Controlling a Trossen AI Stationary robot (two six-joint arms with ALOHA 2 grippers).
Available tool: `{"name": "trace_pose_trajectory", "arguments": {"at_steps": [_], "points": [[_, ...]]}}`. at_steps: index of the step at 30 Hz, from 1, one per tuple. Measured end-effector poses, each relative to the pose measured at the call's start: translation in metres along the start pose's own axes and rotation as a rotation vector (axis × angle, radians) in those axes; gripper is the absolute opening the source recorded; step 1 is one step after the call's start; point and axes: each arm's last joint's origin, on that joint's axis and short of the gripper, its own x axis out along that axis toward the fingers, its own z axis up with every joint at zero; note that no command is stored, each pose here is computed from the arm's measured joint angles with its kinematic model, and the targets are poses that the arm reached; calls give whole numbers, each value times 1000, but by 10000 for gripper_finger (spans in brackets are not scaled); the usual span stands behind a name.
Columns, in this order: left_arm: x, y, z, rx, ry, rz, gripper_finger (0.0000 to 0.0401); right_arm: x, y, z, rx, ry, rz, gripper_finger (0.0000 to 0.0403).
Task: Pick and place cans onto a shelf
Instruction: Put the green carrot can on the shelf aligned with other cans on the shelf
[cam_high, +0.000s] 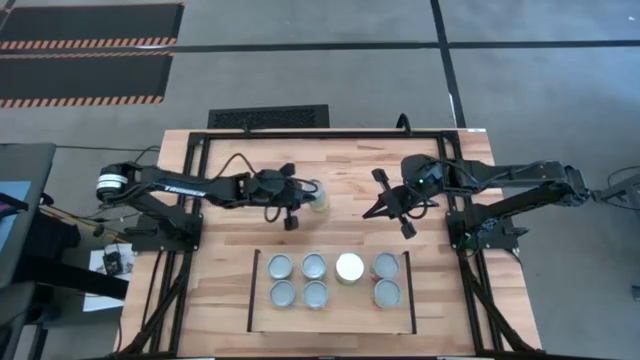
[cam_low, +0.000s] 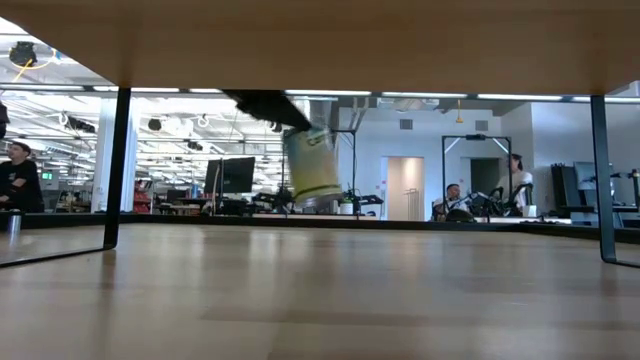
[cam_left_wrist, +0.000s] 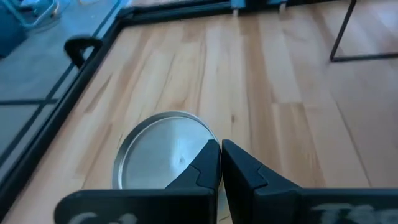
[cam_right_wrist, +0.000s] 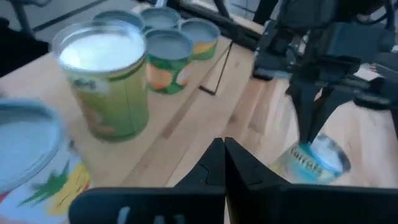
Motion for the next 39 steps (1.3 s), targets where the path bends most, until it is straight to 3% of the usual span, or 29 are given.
{"name": "trace_pose_trajectory", "arguments": {"at_steps": [8,21,31,39], "points": [[36,-12,17,56,70,-52,0,20,-7,-10,44,64,13,10],[66,-31,15,70,120,-97,0,44,-24,-30,103,162,-1,11],[64,-31,16,39,123,-95,22,59,-33,-42,133,211,-10,19],[32,-24,38,50,69,-88,61,59,-37,-42,141,240,-137,71]]}}
